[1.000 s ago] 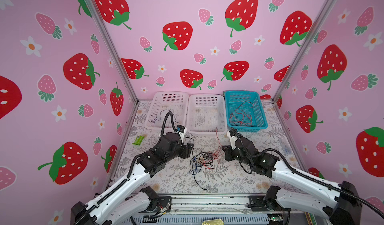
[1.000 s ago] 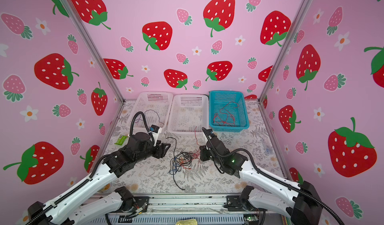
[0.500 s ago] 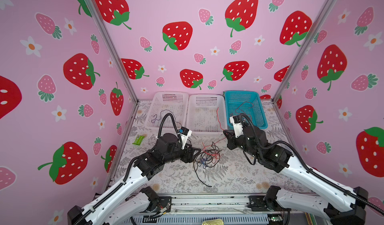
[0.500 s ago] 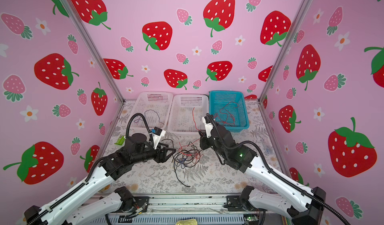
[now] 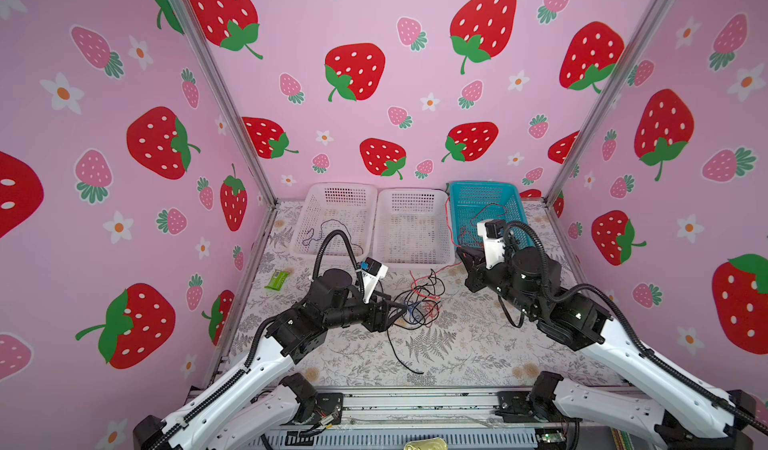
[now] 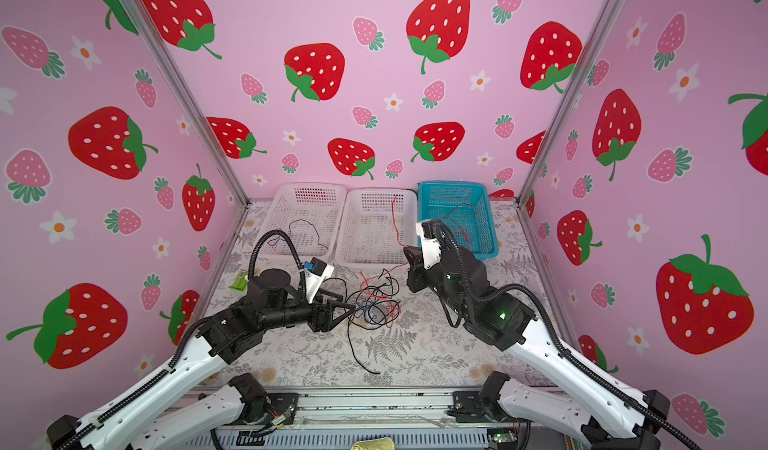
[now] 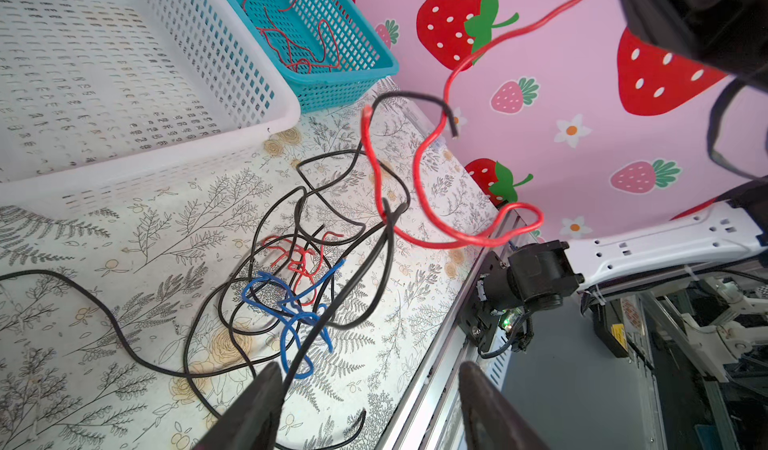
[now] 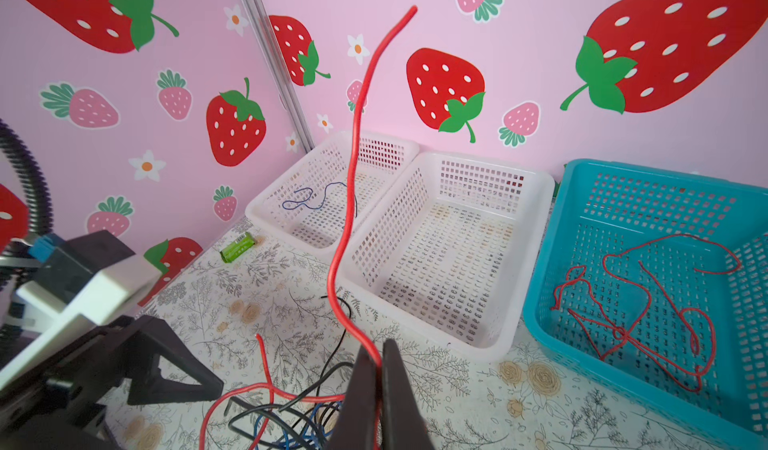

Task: Untangle the cables
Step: 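Lift the red wire with the right gripper while the left grasps a black wire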

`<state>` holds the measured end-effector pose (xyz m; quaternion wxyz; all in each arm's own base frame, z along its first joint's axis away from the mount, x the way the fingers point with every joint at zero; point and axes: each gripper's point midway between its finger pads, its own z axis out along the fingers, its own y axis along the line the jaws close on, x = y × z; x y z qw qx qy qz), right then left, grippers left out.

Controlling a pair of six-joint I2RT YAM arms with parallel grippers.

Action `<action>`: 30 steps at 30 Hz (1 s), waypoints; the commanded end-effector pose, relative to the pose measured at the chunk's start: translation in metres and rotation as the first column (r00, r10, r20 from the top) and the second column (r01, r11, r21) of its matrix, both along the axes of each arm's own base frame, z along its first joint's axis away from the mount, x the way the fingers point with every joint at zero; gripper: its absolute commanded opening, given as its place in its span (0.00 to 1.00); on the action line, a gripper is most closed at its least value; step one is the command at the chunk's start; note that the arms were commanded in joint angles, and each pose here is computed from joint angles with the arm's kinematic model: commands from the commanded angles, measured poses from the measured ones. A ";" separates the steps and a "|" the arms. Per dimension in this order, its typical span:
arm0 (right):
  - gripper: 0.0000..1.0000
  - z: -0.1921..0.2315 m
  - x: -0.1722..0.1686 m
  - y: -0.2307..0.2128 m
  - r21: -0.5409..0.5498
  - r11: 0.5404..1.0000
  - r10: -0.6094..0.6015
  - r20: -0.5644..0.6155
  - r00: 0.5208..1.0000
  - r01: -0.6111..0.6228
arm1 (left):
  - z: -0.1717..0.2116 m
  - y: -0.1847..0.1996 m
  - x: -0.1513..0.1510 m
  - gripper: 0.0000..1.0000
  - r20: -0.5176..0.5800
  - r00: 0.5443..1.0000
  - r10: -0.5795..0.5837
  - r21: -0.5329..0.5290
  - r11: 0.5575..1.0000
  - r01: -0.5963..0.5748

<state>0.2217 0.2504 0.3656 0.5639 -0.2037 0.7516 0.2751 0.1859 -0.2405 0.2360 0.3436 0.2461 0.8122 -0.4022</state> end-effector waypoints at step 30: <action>0.00 0.030 -0.018 -0.002 0.185 0.981 0.063 0.009 0.998 -0.064 | 0.027 -0.004 0.002 0.11 0.071 0.997 0.009 -0.093 0.996 -0.003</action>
